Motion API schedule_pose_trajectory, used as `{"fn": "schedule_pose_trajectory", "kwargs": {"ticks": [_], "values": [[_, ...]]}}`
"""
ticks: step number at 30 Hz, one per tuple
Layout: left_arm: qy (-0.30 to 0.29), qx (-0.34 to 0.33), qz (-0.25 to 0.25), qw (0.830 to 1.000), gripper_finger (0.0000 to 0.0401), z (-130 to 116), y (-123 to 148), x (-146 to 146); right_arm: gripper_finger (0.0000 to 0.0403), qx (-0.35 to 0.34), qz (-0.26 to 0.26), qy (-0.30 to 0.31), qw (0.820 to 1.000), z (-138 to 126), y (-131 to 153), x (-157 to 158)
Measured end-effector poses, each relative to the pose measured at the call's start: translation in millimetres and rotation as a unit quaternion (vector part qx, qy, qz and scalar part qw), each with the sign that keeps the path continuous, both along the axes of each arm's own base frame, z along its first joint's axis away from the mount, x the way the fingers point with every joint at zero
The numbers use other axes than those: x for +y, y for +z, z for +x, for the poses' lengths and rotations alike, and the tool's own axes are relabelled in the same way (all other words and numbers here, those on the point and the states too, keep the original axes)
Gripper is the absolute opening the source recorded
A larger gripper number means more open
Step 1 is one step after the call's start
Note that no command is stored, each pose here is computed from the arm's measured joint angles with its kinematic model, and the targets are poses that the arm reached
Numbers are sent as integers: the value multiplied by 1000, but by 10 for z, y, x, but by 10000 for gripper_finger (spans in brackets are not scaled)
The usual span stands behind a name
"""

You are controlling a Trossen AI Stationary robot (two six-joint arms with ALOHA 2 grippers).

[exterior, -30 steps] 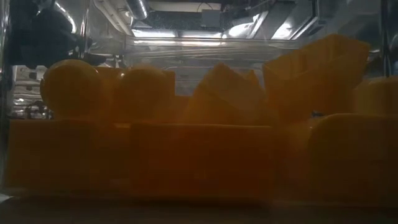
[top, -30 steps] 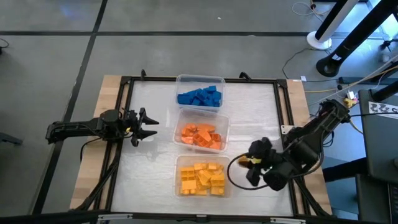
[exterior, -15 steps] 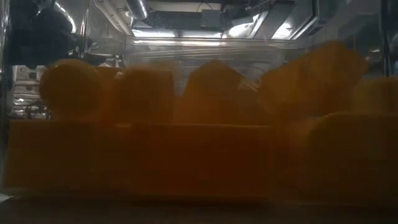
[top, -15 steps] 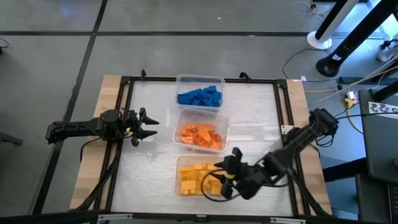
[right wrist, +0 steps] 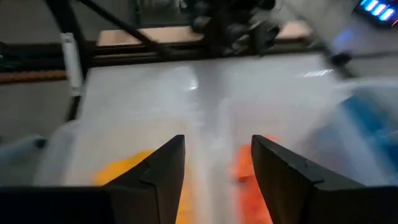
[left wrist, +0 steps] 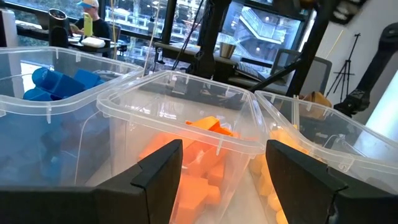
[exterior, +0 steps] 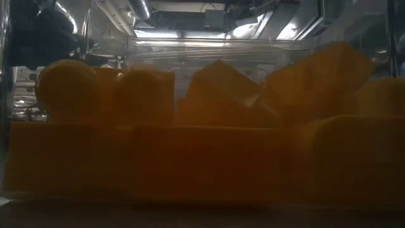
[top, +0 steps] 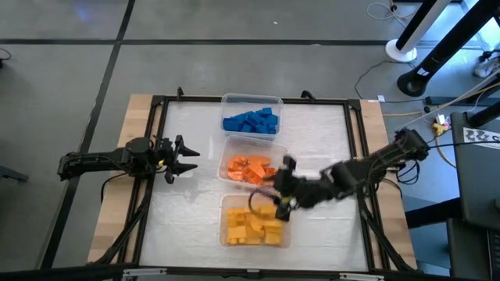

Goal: Sort blocks
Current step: Return to Home Position

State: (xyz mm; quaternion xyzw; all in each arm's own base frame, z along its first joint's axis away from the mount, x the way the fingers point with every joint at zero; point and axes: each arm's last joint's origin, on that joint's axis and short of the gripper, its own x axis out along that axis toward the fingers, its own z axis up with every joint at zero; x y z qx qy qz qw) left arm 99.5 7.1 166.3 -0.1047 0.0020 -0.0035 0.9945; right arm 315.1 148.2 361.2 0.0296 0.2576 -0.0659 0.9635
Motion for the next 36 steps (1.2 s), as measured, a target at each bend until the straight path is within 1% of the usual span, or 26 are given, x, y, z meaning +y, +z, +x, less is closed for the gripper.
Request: {"fn": "schedule_pose_trajectory", "kwargs": {"ticks": [4,7,10,13,15,17,21,23,26,28,29,30,32,36], "values": [[0,0,0,1000,221,0,0,0,186,-3,-67,20,998,-209,336,-315],[0,0,0,1000,221,0,0,0,186,0,-116,28,993,-516,553,-509],[0,0,0,1000,221,0,1,0,186,16,-171,5,985,-889,707,-694],[0,0,0,1000,221,0,1,0,186,53,-212,-28,975,-1244,759,-869],[0,0,0,1000,221,0,0,0,186,76,-228,-35,970,-1432,717,-959],[0,0,0,1000,221,0,1,0,186,91,-242,-39,965,-1585,607,-1028],[0,0,0,1000,221,0,1,0,186,112,-251,-27,961,-1862,208,-1143],[0,-1,0,1000,221,0,1,0,186,104,-238,-17,966,-1978,-24,-1186],[0,-1,0,1000,221,0,1,0,186,39,-200,-14,979,-2121,-296,-1239],[0,0,0,1000,221,0,0,0,186,-32,-171,0,985,-2187,-416,-1256],[0,0,0,1000,221,0,1,0,186,-72,-159,8,985,-2209,-464,-1259],[0,-1,0,1000,221,0,1,0,186,-111,-151,18,982,-2218,-515,-1256],[0,-1,0,1000,221,0,1,0,186,-186,-149,41,970,-2201,-623,-1235],[0,-1,0,1000,221,0,1,0,186,-302,-175,63,935,-2145,-843,-1190]]}}
